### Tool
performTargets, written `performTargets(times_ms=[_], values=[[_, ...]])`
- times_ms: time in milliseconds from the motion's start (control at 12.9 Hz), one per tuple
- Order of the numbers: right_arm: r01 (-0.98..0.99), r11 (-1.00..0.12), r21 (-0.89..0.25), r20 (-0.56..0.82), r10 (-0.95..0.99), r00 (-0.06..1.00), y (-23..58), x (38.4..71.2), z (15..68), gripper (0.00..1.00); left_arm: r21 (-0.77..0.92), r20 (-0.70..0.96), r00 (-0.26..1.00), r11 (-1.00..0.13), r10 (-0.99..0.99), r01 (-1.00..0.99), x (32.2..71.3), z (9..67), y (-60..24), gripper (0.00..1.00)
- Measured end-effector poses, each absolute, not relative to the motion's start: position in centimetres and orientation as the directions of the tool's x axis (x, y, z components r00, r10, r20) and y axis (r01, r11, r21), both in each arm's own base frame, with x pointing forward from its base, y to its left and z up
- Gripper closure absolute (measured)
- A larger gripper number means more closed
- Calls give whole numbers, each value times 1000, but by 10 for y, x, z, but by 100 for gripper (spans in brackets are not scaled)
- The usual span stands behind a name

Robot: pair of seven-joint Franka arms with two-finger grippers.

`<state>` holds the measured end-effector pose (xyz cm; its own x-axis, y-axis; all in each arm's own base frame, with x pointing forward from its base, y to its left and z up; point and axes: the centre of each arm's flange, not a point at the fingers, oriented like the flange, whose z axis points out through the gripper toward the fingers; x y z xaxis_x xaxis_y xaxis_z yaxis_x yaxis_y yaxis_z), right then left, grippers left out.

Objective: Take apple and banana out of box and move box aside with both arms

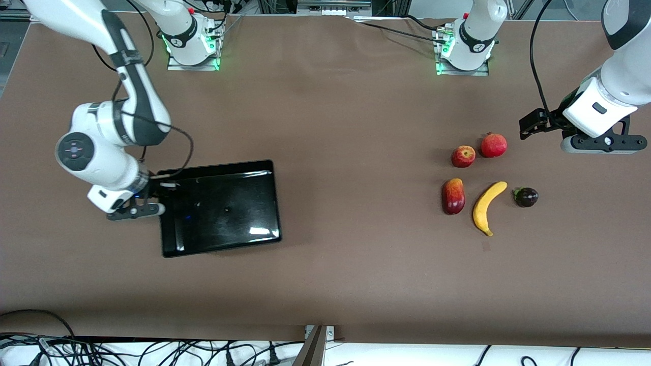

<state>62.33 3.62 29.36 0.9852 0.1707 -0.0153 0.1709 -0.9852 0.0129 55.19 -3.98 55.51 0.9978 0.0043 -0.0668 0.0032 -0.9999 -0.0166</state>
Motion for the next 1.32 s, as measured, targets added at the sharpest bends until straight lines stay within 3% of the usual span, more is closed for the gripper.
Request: performTargets(times_ms=[466,1087,1242,1320], values=[[29,-999,-27,-47,31,998,-31,588,248,96,-17,-78,997,-1000,5,3,551,554,-40,0],[5,-1000,-20,-35,6,999,-43,585,248,96,-18,-79,997,-1000,5,3,551,554,-40,0],[7,-1000,-19,-26,7,1000,-43,586,250,92,-18,-79,997,-1000,5,3,551,554,-40,0],[11,-1000,-19,-12,11,1000,-41,589,256,83,-18,-79,997,-1000,5,3,551,554,-40,0]])
